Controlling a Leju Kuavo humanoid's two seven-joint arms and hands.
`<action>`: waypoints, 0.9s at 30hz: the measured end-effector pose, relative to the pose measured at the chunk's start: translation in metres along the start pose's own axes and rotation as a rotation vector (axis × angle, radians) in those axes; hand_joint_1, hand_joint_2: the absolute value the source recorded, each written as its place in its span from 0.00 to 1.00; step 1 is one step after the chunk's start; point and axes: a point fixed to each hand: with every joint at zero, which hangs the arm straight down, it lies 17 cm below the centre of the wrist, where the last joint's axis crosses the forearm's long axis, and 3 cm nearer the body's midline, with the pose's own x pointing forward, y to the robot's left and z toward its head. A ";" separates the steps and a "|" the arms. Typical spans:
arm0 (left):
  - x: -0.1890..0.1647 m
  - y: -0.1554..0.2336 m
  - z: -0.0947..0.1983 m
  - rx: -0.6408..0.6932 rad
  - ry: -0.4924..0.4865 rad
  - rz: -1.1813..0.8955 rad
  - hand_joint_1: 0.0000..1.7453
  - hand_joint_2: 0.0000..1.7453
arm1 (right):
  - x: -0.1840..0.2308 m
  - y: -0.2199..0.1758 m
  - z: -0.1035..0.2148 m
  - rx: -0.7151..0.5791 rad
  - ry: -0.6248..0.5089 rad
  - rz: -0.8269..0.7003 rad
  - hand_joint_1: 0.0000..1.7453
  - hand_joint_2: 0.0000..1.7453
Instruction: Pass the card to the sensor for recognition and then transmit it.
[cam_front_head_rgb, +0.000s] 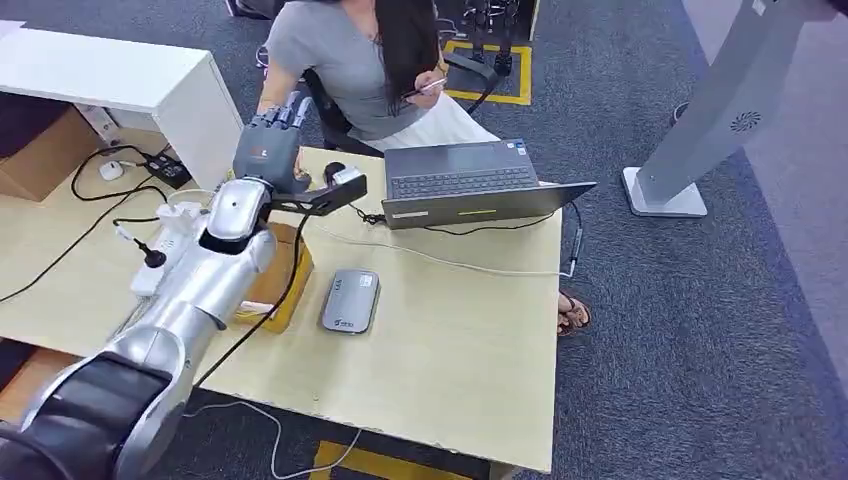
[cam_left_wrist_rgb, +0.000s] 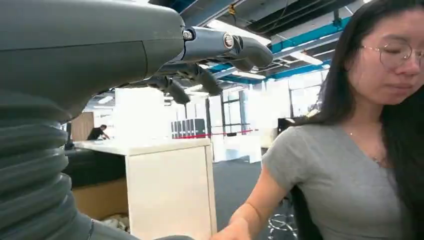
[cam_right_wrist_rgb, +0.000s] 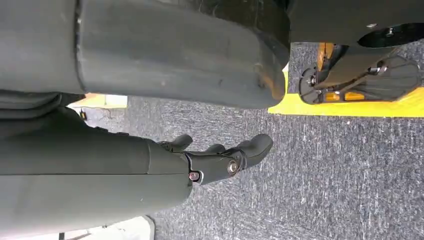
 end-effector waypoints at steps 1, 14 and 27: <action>0.003 -0.002 0.002 -0.002 -0.007 0.004 0.00 1.00 | 0.000 0.000 0.000 0.000 0.000 -0.001 0.00 0.00; 0.089 0.012 0.181 0.164 -0.217 0.325 0.00 1.00 | -0.005 -0.009 -0.001 -0.051 0.015 -0.148 0.00 0.00; 0.086 0.007 0.270 0.047 -0.244 0.339 0.00 1.00 | -0.008 -0.014 -0.002 -0.075 0.029 -0.247 0.00 0.00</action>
